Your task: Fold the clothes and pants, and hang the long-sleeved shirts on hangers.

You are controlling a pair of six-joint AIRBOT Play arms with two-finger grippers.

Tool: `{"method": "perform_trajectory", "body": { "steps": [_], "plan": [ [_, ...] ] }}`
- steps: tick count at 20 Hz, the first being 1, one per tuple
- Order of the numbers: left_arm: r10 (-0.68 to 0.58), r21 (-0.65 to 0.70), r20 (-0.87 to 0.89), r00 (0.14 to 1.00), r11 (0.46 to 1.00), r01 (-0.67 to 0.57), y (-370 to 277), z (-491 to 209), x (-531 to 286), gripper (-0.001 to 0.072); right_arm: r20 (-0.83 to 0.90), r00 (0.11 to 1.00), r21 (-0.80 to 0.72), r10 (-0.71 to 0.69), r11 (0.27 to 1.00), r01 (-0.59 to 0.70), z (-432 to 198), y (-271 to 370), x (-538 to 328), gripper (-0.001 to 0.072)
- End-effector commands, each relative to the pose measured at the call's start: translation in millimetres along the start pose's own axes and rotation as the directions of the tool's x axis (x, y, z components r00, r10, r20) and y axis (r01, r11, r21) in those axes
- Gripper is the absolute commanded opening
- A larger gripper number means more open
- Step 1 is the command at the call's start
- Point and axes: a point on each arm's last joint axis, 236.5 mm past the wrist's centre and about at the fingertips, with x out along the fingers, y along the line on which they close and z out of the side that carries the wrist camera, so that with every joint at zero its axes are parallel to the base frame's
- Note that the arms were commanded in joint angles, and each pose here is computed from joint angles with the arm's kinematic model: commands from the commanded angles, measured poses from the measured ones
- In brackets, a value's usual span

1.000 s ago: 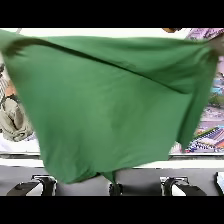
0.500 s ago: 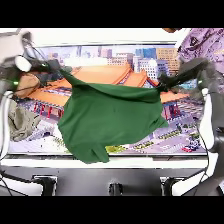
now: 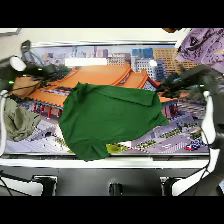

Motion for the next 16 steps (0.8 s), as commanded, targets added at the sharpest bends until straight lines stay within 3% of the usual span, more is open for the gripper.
{"method": "perform_trajectory", "body": {
  "steps": [1,5,8,11,16],
  "plan": [
    [0.046,-0.068,-0.17,0.984,0.996,-0.059,51.8,-41.7,-52.6,0.0404,0.015,1.0,0.001,-0.005,1.0,0.005,-21.5,-41.7,-56.2,0.0471],
    [0.083,-0.159,-0.245,0.966,0.979,-0.125,93.4,-126.9,-80.2,0.0404,-0.066,0.998,0.178,0.016,0.984,-0.004,-94.2,-103.6,-56.5,0.0472],
    [0.095,-0.199,-0.283,0.954,0.968,-0.155,105.7,-187.5,-83.6,0.0403,-0.116,0.993,0.205,0.029,0.979,-0.004,-132.5,-116.8,-31.3,0.0473],
    [0.086,-0.207,-0.354,0.931,0.964,-0.168,106.7,-223.4,-81.2,0.0402,-0.11,0.994,0.208,0.009,0.978,0.015,-142.1,-125.4,-8.9,0.0473],
    [0.083,-0.207,-0.366,0.927,0.964,-0.168,106.2,-225.8,-81.8,0.0392,-0.058,0.998,0.173,-0.027,0.984,0.037,-134.7,-125.4,12.5,0.0474]
  ]
}}
